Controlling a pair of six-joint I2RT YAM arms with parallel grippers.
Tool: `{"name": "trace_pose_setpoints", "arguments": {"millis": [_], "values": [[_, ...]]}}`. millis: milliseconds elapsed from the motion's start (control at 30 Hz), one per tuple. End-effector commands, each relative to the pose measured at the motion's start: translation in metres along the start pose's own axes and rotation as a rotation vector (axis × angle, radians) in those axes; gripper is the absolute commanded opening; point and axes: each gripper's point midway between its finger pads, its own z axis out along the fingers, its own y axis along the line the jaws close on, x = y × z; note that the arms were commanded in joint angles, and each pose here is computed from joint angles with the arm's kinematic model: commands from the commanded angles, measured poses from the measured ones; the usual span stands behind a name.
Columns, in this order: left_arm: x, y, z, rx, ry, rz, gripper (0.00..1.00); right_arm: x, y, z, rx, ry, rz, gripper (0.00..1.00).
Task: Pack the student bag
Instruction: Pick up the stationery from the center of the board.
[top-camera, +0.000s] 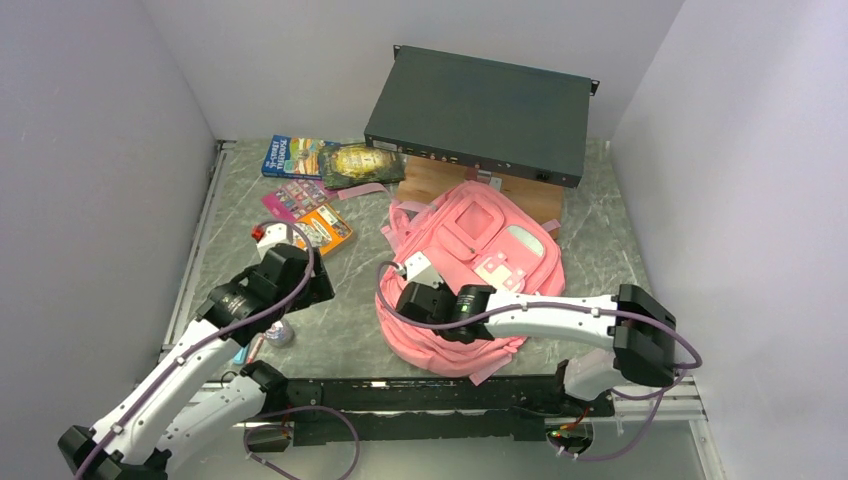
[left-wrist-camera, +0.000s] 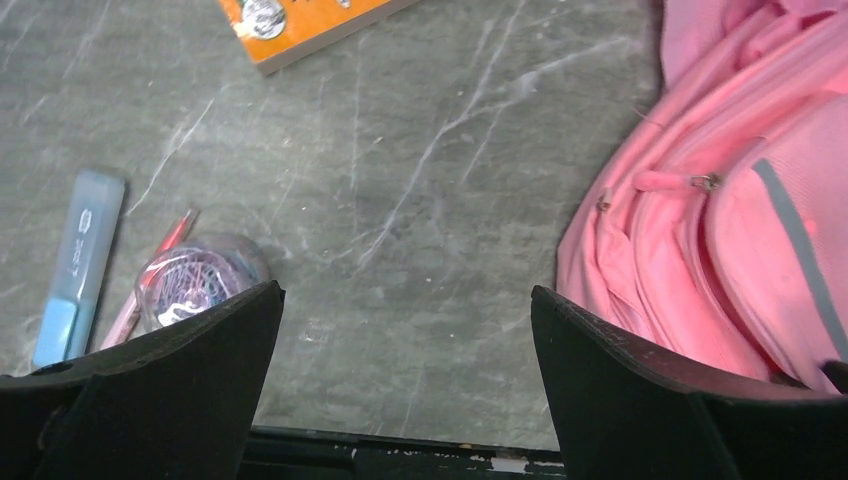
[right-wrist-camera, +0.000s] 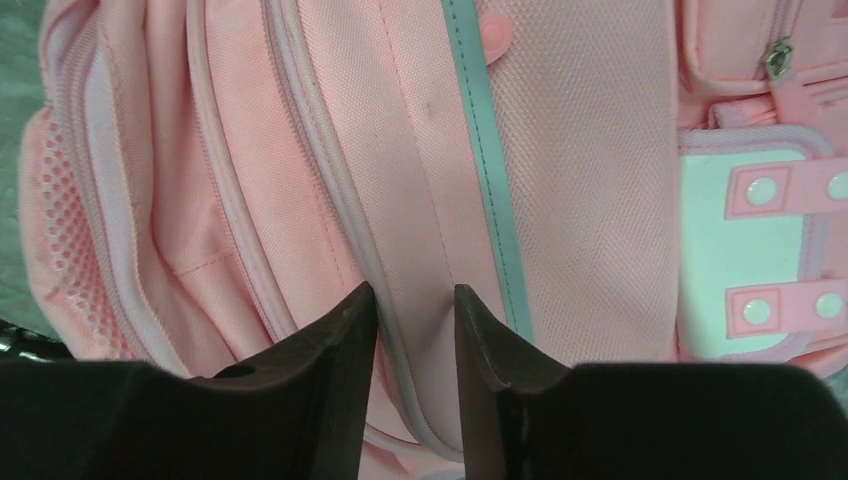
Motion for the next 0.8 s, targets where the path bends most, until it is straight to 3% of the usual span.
{"name": "trace_pose_setpoints", "arguments": {"millis": [0,200,333,600,767], "values": [[0.006,0.019,0.005,-0.142,0.018,-0.090,1.00,-0.024,-0.022,-0.018,0.045,-0.089,0.044,0.32],[0.026,0.057,-0.002,-0.421,0.081,-0.237,1.00,-0.026,-0.022,-0.017,-0.007,-0.107,0.090,0.00],[0.045,0.071,-0.006,-0.525,0.124,-0.316,1.00,-0.028,-0.020,-0.017,-0.048,-0.127,0.103,0.00],[0.064,0.073,0.005,-0.476,0.147,-0.433,1.00,-0.033,-0.026,-0.028,-0.122,-0.202,0.114,0.00],[0.070,0.094,0.018,-0.531,0.172,-0.475,1.00,-0.040,-0.027,-0.040,-0.194,-0.252,0.143,0.00]]}}
